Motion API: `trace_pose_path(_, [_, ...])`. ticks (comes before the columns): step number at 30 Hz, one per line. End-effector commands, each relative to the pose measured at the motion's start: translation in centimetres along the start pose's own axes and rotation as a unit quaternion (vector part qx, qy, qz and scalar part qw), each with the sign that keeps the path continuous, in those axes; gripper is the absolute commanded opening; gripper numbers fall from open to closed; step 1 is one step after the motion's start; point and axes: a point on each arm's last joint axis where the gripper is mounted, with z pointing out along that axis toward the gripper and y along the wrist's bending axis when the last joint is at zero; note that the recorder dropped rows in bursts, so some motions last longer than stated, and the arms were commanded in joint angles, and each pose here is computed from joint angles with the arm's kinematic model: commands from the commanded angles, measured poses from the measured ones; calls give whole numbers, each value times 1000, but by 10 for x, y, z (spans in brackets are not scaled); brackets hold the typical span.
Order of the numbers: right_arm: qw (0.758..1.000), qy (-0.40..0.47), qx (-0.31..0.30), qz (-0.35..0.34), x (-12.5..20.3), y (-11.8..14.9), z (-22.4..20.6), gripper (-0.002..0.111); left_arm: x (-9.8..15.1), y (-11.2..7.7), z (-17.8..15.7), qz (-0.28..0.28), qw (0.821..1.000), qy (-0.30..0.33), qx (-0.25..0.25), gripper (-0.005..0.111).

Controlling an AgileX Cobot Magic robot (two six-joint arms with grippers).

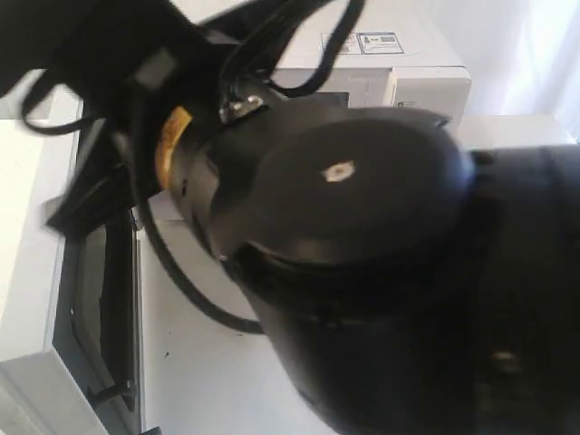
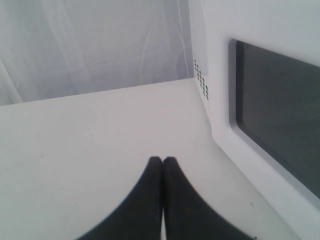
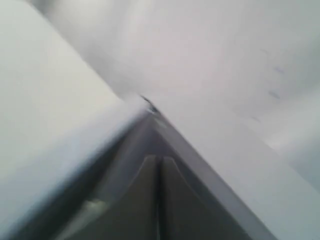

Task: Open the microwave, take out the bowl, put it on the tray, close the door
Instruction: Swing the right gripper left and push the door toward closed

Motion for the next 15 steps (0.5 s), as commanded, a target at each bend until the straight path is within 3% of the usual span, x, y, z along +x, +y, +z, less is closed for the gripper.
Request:
trace_pose_path(1, [958,-125,-259,13,-30,33,-32,0,-1,0,0,-4,1000,-4,2,0])
trace_pose_path(5, [908,-152,-390,31,-33,58,-43,0,-1,0,0,-4,1000,-4,2,0])
trace_pose_path(8, [897,-142,-419,24,-26,73,-38,0,-1,0,0,-4,1000,-4,2,0])
trace_pose_path(10, [904,-125,-409,20,-19,79,-29,0,-1,0,0,-4,1000,-4,2,0])
trace_pose_path(12, [933,-79,-351,10,-4,85,-8,0,-1,0,0,-4,1000,-4,2,0])
trace_pose_path(15, [959,-39,-282,-7,10,85,9,0,-1,0,0,-4,1000,-4,2,0])
